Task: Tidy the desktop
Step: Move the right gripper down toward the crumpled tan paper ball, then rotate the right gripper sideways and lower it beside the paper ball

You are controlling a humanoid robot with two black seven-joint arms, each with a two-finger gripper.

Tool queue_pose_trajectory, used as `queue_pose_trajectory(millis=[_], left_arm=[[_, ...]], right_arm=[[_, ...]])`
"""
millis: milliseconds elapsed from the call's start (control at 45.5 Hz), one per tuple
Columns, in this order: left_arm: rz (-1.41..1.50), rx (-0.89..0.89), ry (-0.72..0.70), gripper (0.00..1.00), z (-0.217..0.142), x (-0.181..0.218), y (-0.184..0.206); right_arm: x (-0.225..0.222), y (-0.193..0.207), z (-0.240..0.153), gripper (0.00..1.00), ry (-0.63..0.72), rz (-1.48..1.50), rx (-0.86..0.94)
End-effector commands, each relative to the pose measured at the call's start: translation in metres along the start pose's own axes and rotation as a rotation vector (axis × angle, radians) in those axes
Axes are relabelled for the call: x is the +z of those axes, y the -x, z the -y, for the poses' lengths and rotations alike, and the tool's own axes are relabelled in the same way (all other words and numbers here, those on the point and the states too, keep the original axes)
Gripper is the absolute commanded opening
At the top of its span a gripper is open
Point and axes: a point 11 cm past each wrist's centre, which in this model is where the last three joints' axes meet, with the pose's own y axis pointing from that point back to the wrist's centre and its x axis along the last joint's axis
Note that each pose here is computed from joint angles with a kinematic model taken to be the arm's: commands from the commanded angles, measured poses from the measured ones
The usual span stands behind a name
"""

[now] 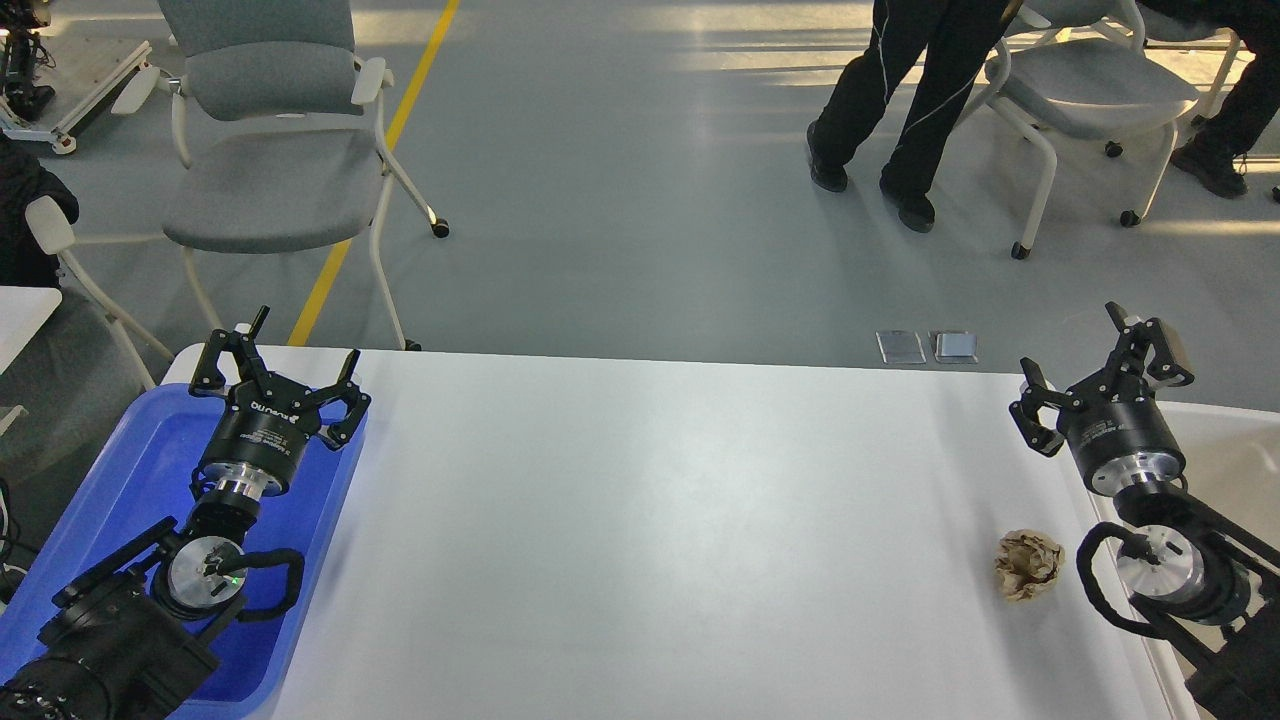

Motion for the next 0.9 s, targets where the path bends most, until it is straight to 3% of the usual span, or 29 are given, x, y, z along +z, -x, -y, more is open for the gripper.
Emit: queue_pose_trajectory(millis=[0,549,878], left_arm=[[-0.003,-0.007,-0.001,1.0,0.0,0.0,0.001],[-0.002,-0.011,-0.005,1.0,0.0,-0.001,0.001],[-0.001,-0.013,-0.006,1.0,0.001,-0.001,0.002]], right_arm=[[-0.001,0.001,-0.001,1.0,0.005,0.046,0.01],[-0.066,0.037,-0.011,1.0,0.041,-0.539,-0.351],[-0.056,0.041,-0.025,1.0,0.163,-0.991,-0.589]])
